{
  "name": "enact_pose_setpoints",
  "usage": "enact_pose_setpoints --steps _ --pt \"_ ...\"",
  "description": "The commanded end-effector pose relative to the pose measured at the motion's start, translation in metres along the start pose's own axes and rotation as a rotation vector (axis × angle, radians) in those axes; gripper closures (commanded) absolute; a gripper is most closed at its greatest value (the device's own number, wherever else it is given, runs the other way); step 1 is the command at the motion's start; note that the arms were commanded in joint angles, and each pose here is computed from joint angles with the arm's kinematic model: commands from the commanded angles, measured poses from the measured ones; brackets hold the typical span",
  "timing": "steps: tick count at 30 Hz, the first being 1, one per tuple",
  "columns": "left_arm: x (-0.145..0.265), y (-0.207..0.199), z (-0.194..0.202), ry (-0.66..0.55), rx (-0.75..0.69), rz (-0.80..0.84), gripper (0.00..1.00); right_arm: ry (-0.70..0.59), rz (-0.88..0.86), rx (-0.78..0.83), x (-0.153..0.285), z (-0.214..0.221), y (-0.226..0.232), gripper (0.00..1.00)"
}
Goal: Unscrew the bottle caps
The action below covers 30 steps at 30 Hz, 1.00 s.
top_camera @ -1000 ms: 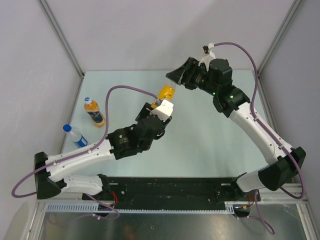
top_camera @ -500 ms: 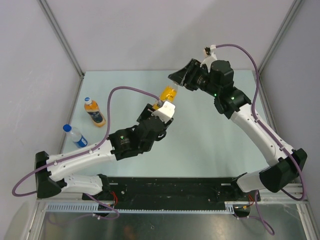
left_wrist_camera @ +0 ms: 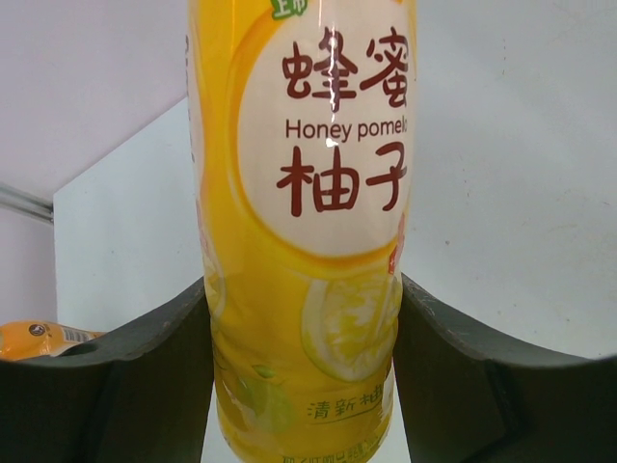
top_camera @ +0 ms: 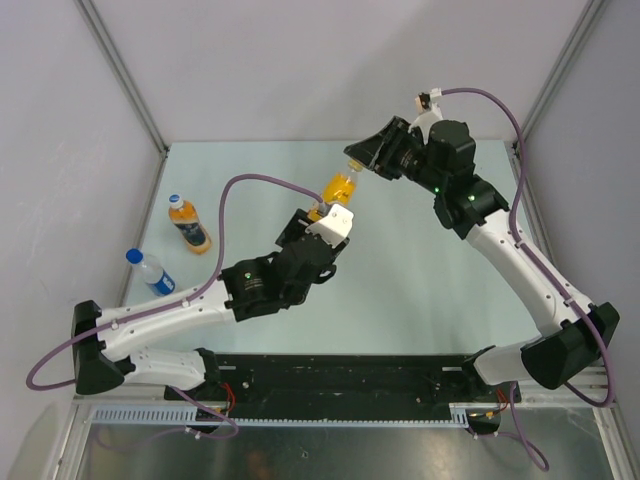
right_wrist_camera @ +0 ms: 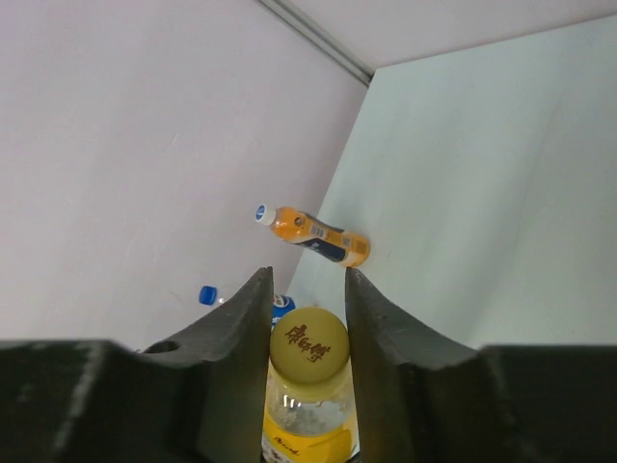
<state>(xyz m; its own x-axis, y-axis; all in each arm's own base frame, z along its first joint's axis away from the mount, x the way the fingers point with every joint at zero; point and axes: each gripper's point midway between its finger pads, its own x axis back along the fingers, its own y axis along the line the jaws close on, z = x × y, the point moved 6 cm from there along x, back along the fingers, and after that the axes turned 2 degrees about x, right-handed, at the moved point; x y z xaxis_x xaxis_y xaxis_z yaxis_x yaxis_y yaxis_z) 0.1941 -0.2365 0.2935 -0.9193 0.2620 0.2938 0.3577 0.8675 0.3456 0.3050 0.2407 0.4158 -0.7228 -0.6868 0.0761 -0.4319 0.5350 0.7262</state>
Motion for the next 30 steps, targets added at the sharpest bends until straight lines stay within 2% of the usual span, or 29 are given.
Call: enact_pose_setpoints --steps 1,5,13,23,25,28,30 --pt "0.002 0.0 -0.012 -0.031 0.024 -0.023 0.86 -0.054 -0.042 0.012 0.01 -0.011 0.014 0.68" --pt "0.002 -0.002 -0.012 -0.031 0.023 -0.024 0.86 -0.039 -0.053 0.015 0.009 -0.009 0.013 0.71" --pt "0.002 -0.002 -0.013 -0.032 0.026 -0.024 0.85 -0.01 -0.066 0.022 0.006 -0.005 0.01 0.58" --pt "0.002 -0.004 -0.014 -0.032 0.026 -0.02 0.85 -0.001 -0.062 0.016 0.005 -0.002 0.006 0.6" --pt "0.002 -0.004 -0.014 -0.031 0.027 -0.019 0.85 -0.002 -0.056 0.012 0.005 -0.002 0.004 0.67" --pt "0.001 -0.006 -0.013 -0.028 0.024 -0.016 0.85 -0.006 -0.053 0.01 0.006 -0.002 0.003 0.92" --pt "0.001 -0.006 -0.013 -0.028 0.025 -0.016 0.85 -0.008 -0.055 0.012 0.006 -0.002 0.003 0.98"
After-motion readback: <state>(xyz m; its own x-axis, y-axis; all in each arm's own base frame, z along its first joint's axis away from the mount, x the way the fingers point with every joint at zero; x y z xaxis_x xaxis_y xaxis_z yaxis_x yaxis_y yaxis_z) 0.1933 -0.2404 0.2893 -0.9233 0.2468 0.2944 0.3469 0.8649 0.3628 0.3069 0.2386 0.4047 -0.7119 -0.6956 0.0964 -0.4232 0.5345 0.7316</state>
